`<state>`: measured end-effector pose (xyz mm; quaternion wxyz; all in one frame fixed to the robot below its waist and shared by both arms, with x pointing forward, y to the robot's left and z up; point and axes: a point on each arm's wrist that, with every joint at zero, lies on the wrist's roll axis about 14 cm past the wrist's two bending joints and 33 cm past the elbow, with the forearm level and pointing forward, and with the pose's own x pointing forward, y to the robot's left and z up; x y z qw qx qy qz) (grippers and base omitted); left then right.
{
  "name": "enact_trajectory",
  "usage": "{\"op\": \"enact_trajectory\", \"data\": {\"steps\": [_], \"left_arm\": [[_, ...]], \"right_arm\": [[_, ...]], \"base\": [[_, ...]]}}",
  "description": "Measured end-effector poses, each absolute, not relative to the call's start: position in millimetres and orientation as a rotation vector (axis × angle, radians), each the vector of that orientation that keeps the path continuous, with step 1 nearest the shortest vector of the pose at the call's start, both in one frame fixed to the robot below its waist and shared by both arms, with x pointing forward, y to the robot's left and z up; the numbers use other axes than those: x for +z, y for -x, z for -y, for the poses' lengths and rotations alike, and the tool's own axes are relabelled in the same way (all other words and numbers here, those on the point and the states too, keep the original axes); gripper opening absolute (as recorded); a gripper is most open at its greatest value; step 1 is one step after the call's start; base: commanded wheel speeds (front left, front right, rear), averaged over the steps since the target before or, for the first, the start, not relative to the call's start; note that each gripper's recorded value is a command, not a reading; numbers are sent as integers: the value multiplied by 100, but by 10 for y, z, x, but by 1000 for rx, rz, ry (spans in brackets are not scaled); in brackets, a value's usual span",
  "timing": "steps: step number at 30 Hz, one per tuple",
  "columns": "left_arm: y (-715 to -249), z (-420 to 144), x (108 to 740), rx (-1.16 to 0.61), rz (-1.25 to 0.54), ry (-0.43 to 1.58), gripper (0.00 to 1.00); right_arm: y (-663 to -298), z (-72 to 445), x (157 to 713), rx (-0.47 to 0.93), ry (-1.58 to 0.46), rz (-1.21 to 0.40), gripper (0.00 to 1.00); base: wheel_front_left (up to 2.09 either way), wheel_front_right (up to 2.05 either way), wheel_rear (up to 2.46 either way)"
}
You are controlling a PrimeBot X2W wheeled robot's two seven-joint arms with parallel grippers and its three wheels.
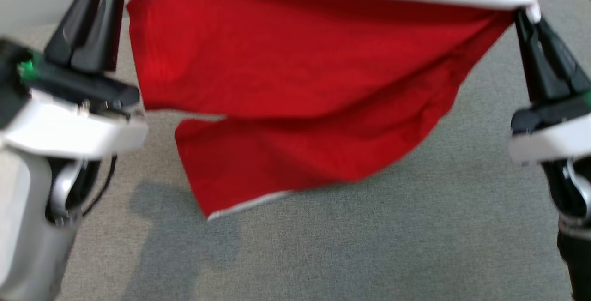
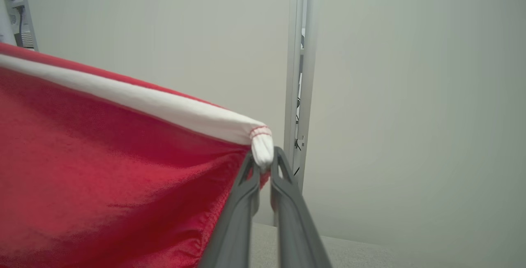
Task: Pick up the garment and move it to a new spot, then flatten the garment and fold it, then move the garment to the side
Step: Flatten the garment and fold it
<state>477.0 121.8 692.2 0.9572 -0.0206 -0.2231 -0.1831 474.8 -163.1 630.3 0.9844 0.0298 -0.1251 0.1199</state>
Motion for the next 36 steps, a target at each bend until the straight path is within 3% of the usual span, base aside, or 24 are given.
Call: {"op": "enact_trajectory", "data": {"steps": [12, 19, 29, 36], "left_arm": [[-6070, -1137, 6793, -379, 316, -9, 0], [-6507, -1174, 6703, -330, 243, -22, 0], [-6635, -1165, 6208, -297, 156, 42, 0], [-6354, -1213, 5400, -285, 27, 94, 0]], "right_arm": [[-5940, 1485, 6481, 275, -106, 293, 0], [-6303, 1391, 6689, 261, -147, 326, 0], [-6461, 1268, 6187, 269, -140, 178, 0], [-6171, 1160, 5375, 316, -168, 26, 0]], "base": [[0, 0, 0], [0, 0, 0], [0, 0, 0], [0, 0, 0]]}}
